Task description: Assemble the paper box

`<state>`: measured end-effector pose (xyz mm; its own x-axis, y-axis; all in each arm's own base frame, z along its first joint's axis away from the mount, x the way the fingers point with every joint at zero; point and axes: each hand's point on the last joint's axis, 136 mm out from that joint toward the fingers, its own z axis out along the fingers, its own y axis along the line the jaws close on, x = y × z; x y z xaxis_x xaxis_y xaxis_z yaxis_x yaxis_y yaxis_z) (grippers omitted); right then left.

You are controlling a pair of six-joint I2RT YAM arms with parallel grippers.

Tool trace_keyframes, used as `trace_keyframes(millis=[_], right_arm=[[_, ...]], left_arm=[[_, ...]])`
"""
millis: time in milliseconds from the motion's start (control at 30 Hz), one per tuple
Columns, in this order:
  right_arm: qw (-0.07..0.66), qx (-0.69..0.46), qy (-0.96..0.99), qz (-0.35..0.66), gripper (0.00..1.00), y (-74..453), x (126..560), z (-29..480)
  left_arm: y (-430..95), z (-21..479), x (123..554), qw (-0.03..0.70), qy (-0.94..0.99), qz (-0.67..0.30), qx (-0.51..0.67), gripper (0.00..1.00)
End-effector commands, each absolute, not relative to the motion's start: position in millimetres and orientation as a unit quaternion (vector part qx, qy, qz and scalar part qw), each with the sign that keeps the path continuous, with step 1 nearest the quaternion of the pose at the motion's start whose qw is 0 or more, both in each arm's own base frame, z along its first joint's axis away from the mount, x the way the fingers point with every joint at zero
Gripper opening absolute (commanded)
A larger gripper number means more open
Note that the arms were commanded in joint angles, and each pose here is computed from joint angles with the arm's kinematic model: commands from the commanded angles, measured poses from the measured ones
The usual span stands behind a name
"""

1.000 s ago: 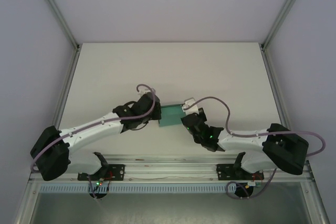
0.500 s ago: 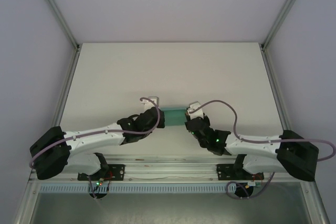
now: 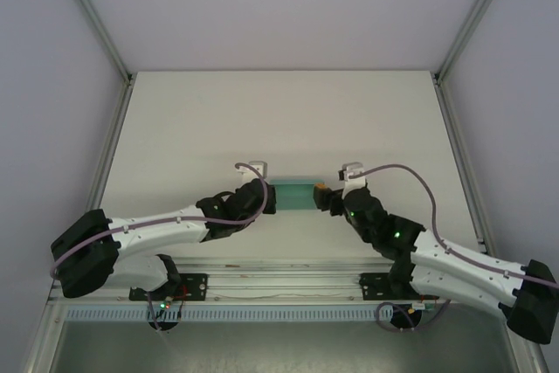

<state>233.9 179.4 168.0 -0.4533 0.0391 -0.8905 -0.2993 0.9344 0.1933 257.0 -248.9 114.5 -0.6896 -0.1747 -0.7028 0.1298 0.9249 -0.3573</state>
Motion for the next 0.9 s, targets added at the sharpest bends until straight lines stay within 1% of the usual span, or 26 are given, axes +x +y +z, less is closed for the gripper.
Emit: trace_keyframes(millis=[0, 167, 333, 367, 400, 467, 500, 633, 700, 733, 767, 833, 867], right_arm=[[0.466, -0.050, 0.866, 0.177, 0.78, 179, 241, 162], [0.415, -0.008, 0.893, 0.175, 0.68, 178, 263, 147], [0.385, 0.010, 0.908, 0.166, 0.59, 174, 265, 123], [0.379, 0.014, 0.910, 0.164, 0.54, 173, 264, 117], [0.375, 0.013, 0.912, 0.163, 0.50, 172, 263, 112], [0.371, 0.015, 0.914, 0.164, 0.48, 171, 260, 102], [0.370, 0.014, 0.914, 0.165, 0.47, 171, 259, 98], [0.374, 0.015, 0.911, 0.171, 0.46, 169, 256, 86], [0.372, 0.018, 0.913, 0.166, 0.46, 166, 254, 82], [0.371, 0.018, 0.914, 0.166, 0.46, 165, 253, 81], [0.368, 0.017, 0.915, 0.165, 0.46, 165, 252, 79], [0.367, 0.015, 0.915, 0.166, 0.45, 163, 250, 77], [0.368, 0.014, 0.915, 0.165, 0.44, 163, 249, 77]], left_arm=[[-234, 59, 217, 0.290, 0.946, -0.137, 0.051, 0.09], [-234, 63, 220, 0.295, 0.945, -0.127, 0.063, 0.09], [-239, 65, 220, 0.294, 0.943, -0.134, 0.076, 0.11], [-239, 66, 218, 0.290, 0.944, -0.135, 0.082, 0.11], [-240, 70, 218, 0.291, 0.943, -0.135, 0.088, 0.16], [-242, 77, 217, 0.293, 0.940, -0.138, 0.108, 0.23], [-243, 80, 216, 0.295, 0.938, -0.141, 0.116, 0.29], [-244, 91, 212, 0.299, 0.930, -0.145, 0.159, 0.51], [-241, 96, 211, 0.301, 0.928, -0.137, 0.173, 0.57], [-240, 97, 210, 0.300, 0.927, -0.135, 0.181, 0.63], [-239, 99, 209, 0.299, 0.927, -0.131, 0.185, 0.69], [-236, 105, 210, 0.297, 0.928, -0.125, 0.185, 0.77], [-237, 111, 211, 0.299, 0.929, -0.127, 0.178, 0.83]])
